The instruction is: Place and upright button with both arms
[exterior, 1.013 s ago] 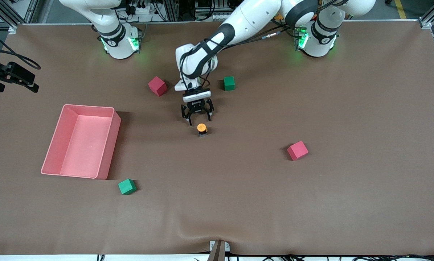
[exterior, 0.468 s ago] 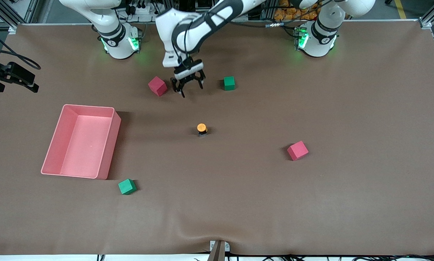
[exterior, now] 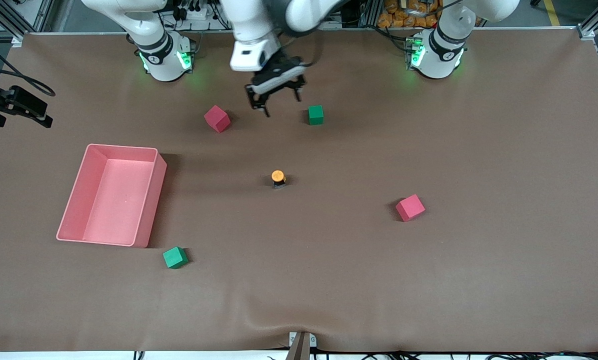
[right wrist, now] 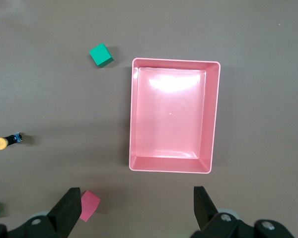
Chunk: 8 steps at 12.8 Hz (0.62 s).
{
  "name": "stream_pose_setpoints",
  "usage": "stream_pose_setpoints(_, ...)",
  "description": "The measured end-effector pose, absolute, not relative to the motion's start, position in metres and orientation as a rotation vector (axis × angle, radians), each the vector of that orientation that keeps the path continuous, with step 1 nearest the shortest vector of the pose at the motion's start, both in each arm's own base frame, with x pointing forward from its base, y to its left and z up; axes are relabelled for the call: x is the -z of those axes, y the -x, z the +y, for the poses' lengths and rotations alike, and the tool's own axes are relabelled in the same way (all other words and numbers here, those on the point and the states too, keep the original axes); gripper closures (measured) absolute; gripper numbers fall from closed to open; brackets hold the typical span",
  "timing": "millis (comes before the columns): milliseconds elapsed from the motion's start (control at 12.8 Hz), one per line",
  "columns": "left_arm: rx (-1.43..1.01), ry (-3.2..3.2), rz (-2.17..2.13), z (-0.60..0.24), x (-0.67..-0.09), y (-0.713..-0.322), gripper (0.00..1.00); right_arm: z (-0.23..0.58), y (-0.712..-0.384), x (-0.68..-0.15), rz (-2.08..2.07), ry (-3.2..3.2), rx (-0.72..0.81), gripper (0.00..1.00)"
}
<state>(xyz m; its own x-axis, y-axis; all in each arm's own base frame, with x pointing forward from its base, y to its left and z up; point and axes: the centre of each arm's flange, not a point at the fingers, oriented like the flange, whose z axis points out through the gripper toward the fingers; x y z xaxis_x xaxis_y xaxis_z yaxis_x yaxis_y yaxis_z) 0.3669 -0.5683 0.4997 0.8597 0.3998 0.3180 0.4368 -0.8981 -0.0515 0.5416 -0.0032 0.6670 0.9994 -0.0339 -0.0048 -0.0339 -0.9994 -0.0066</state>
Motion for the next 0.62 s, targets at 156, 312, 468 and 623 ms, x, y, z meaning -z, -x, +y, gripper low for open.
stream_pose_setpoints(156,0.387,2.974,-0.585,-0.505,-0.553,-0.422,0.0,-0.005,-0.542,-0.667,0.058,3.134,-0.008,0.0)
stream_pose_setpoints(312,0.331,3.018,-0.521,-0.438,-0.592,-0.465,0.0,-0.006,-0.542,-0.666,0.06,3.134,-0.009,0.0)
stream_pose_setpoints(468,0.285,3.055,-0.538,-0.37,-0.625,-0.498,0.0,-0.005,-0.542,-0.666,0.06,3.134,-0.009,0.0)
stream_pose_setpoints(623,0.254,3.092,-0.568,-0.307,-0.65,-0.521,0.0,-0.005,-0.542,-0.666,0.06,3.134,-0.01,0.0)
